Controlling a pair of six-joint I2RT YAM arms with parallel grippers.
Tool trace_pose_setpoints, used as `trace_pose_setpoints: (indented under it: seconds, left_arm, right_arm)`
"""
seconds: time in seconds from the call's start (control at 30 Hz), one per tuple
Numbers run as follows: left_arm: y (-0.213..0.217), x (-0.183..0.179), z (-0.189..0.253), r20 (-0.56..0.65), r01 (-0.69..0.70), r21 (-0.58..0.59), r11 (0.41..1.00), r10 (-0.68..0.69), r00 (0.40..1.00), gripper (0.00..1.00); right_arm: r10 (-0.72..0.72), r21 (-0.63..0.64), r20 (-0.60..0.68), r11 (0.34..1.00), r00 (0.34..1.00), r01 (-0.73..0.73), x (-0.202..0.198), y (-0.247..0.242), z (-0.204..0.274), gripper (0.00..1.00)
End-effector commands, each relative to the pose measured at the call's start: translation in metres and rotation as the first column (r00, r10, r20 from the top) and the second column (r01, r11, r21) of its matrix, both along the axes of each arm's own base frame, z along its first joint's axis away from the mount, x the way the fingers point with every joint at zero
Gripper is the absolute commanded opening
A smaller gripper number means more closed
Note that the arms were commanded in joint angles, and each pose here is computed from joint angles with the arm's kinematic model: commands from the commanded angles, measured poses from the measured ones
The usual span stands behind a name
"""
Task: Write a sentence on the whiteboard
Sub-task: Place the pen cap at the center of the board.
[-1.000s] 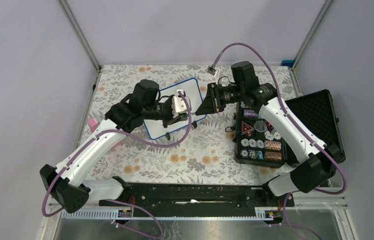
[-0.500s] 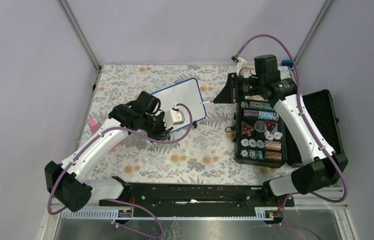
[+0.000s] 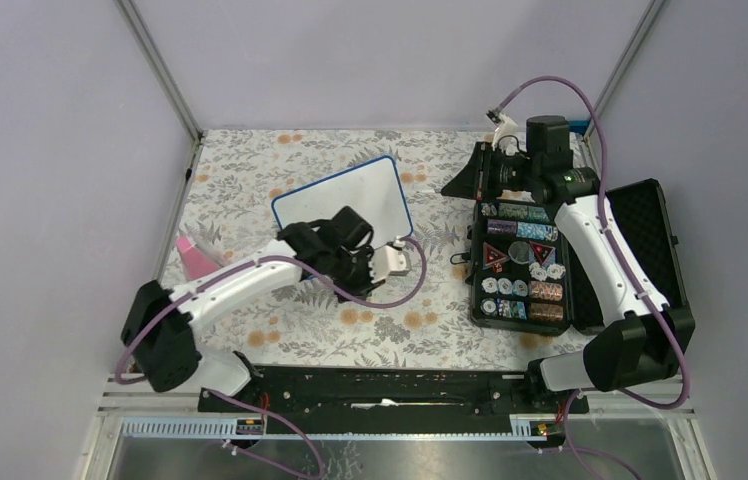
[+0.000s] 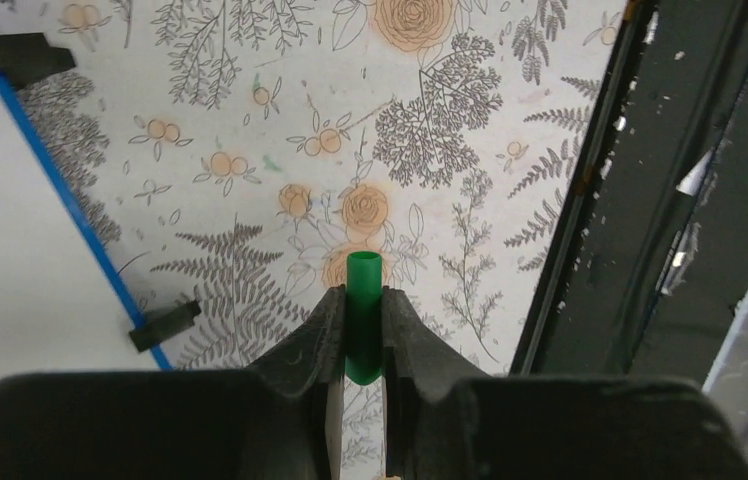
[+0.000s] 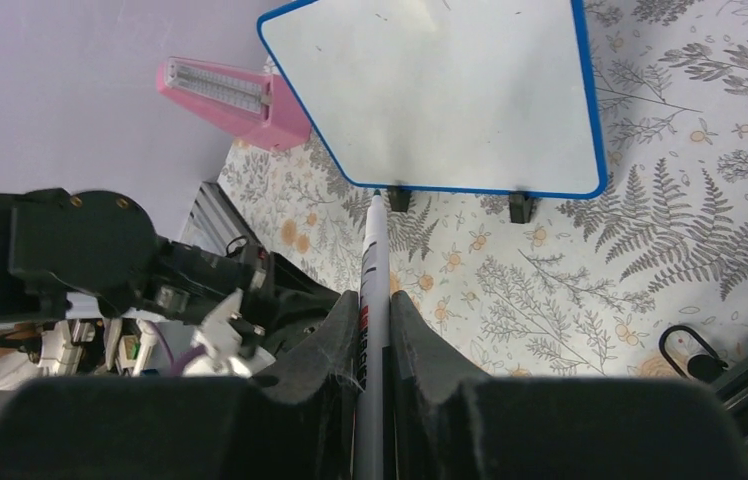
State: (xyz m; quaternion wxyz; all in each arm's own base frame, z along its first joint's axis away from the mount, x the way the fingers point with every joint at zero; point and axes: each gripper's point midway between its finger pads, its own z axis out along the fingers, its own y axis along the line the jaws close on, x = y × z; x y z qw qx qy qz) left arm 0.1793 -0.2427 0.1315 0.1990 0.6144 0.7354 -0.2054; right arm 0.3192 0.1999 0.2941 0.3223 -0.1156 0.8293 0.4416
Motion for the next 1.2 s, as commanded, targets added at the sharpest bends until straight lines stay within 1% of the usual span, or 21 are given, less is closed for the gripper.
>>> trace_pose_setpoints:
  seconds: [0.0,0.2,0.4,0.57,0.83,0.97,1.1,1.17]
  left_arm:
    - [-0.025,0.015,-0.020,0.046,-0.016,0.005,1.000,0.016,0.999,0.02]
    - [-0.034,0.015,-0.062,0.014,0.000,0.078,0.997,-0.001,1.000,0.03]
    - [-0.040,0.013,-0.086,-0.027,0.007,0.110,0.994,-0.004,1.000,0.05]
    - [-0.042,0.013,-0.099,-0.040,0.012,0.131,0.991,-0.007,0.999,0.10]
    - [-0.040,0.012,-0.113,-0.048,0.018,0.171,0.985,-0.010,0.999,0.18]
    - [-0.038,0.010,-0.117,-0.047,0.020,0.186,0.982,-0.012,0.999,0.27]
    - [-0.036,0.009,-0.118,-0.042,0.024,0.198,0.980,-0.016,0.999,0.34]
    - [-0.036,0.008,-0.118,-0.044,0.028,0.201,0.979,-0.019,0.999,0.36]
  right_arm:
    - [-0.039,0.001,0.064,0.999,0.997,0.039,0.009,-0.006,0.004,0.00]
    - [-0.056,-0.012,0.060,0.998,0.997,0.057,0.012,-0.010,-0.017,0.00]
    - [-0.061,-0.010,0.053,0.998,0.997,0.062,0.011,-0.011,-0.029,0.00]
    - [-0.051,-0.008,0.046,0.999,0.998,0.052,0.009,-0.010,-0.031,0.00]
    - [-0.044,-0.001,0.036,0.999,0.998,0.044,0.008,-0.009,-0.032,0.00]
    - [-0.041,0.001,0.033,0.999,0.999,0.041,0.008,-0.009,-0.032,0.00]
    - [-0.040,0.002,0.029,0.999,0.999,0.040,0.009,-0.008,-0.033,0.00]
    - [-0.040,0.002,0.029,0.999,0.999,0.040,0.009,-0.008,-0.033,0.00]
